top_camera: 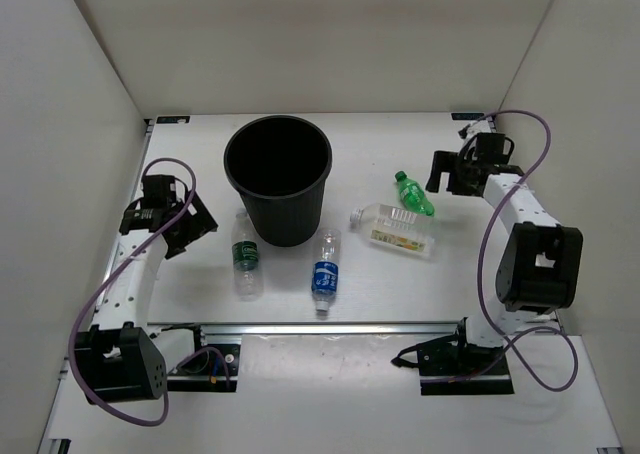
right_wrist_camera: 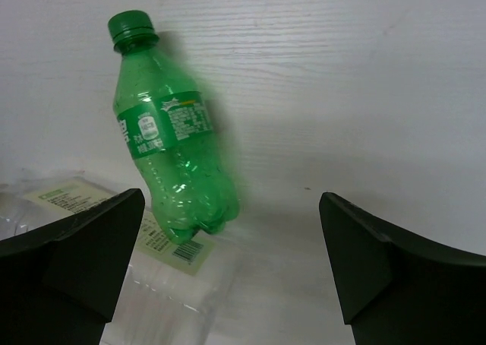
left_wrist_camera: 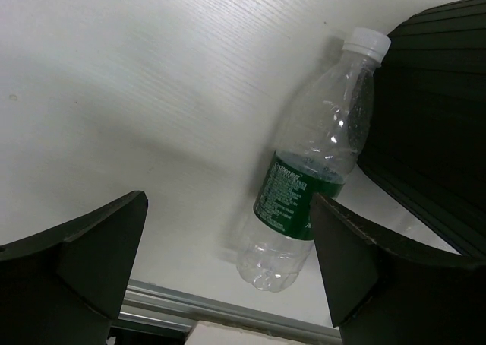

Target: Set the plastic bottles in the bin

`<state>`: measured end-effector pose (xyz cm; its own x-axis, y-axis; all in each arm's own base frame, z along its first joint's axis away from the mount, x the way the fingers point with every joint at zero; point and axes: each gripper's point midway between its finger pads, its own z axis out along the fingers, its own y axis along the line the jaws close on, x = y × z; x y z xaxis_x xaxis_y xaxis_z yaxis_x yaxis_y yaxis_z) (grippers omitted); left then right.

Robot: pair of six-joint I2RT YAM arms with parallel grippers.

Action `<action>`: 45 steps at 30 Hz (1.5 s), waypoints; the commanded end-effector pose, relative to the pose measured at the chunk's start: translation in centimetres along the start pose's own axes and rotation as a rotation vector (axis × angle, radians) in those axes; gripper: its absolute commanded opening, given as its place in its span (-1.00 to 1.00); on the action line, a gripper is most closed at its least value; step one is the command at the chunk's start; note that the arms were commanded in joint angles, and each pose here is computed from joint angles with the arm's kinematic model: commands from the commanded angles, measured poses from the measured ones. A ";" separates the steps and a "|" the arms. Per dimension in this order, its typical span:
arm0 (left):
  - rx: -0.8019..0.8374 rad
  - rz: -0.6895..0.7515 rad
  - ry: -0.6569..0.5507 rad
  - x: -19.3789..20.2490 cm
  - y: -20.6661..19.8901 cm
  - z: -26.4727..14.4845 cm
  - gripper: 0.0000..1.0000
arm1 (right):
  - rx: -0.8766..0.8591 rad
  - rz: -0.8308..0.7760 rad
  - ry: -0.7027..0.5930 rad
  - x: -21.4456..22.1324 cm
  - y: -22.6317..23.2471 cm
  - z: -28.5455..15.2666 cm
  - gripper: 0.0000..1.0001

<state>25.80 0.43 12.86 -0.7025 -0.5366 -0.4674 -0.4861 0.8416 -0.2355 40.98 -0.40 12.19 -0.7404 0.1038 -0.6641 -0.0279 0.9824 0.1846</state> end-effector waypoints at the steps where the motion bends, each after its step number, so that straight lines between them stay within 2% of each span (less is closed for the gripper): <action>1: 0.039 -0.017 -0.020 0.4 -0.5 -0.7 0.97 | -0.113 -0.107 -0.085 -1.7 3.1 1.5 0.97; 7: 0.083 -0.028 -0.033 1.2 -1.0 -1.3 0.97 | -0.142 -0.163 -0.049 -1.0 5.3 5.1 0.99; 12: 0.082 -0.029 -0.045 1.6 -1.0 -1.9 0.97 | -0.092 -0.158 -0.004 0.5 5.1 7.7 0.89; 14: 0.086 -0.024 -0.050 1.7 -1.1 -2.1 0.97 | -0.111 -0.137 0.012 1.1 5.0 8.4 0.68; 17: 0.093 -0.023 -0.046 2.1 -1.2 -2.3 0.97 | -0.151 -0.106 0.029 1.5 5.6 8.4 0.48; 19: 0.094 -0.028 -0.052 2.0 -1.2 -2.4 0.97 | -0.145 -0.126 0.000 0.6 6.0 8.2 0.32; 20: 0.098 -0.013 -0.047 2.3 -1.3 -2.3 0.97 | -0.135 -0.139 -0.034 -0.4 6.4 7.5 0.14; 22: 0.110 -0.023 -0.048 2.3 -1.5 -2.2 0.97 | -0.119 -0.194 -0.101 -2.3 6.8 6.3 -0.09; 25: 0.127 -0.018 -0.037 2.6 -1.7 -2.1 0.98 | -0.104 -0.221 -0.171 -5.0 7.3 4.3 -0.09; 26: 0.125 -0.019 -0.028 2.9 -1.6 -1.8 0.95 | -0.102 -0.226 -0.222 -7.2 7.5 3.2 -0.08; 28: 0.144 0.009 -0.016 3.4 -2.3 -1.9 0.97 | -0.145 -0.248 -0.273 -9.7 9.3 1.0 -0.09; 31: 0.145 0.023 -0.006 4.0 -2.2 -1.6 0.97 | -0.232 -0.309 -0.401 -14.4 14.3 -3.5 -0.10; 33: 0.134 0.015 0.019 4.7 -1.9 -1.0 0.97 | -0.324 -0.386 -0.496 -17.2 20.3 -7.3 -0.07; 34: 0.139 0.018 0.012 4.5 -2.0 -1.2 0.98 | -0.344 -0.409 -0.515 -17.6 21.7 -7.5 -0.04; 36: 0.136 0.030 0.009 4.4 -2.0 -1.0 0.98 | -0.453 -0.479 -0.614 -19.2 28.2 -11.3 -0.04; 38: 0.128 0.058 0.017 4.7 -2.0 -1.2 0.97 | -0.567 -0.510 -0.600 -18.7 32.6 -11.4 -0.03; 39: 0.122 0.064 0.011 4.5 -2.0 -1.2 0.97 | -0.614 -0.510 -0.624 -19.1 34.6 -12.9 -0.03; 40: 0.115 0.062 0.010 4.4 -1.9 -1.2 0.97 | -0.653 -0.503 -0.588 -18.3 35.8 -11.9 -0.03; 45: 0.121 0.083 0.017 5.0 -2.3 -1.2 0.97 | -0.834 -0.495 -0.546 -16.2 41.6 -12.8 -0.04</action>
<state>22.44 -4.04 11.40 -0.7544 -0.4806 -0.4471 -0.3810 0.8753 -0.2979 42.78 35.37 42.39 -0.0429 -0.0179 -0.9989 -0.8105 0.5852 0.0244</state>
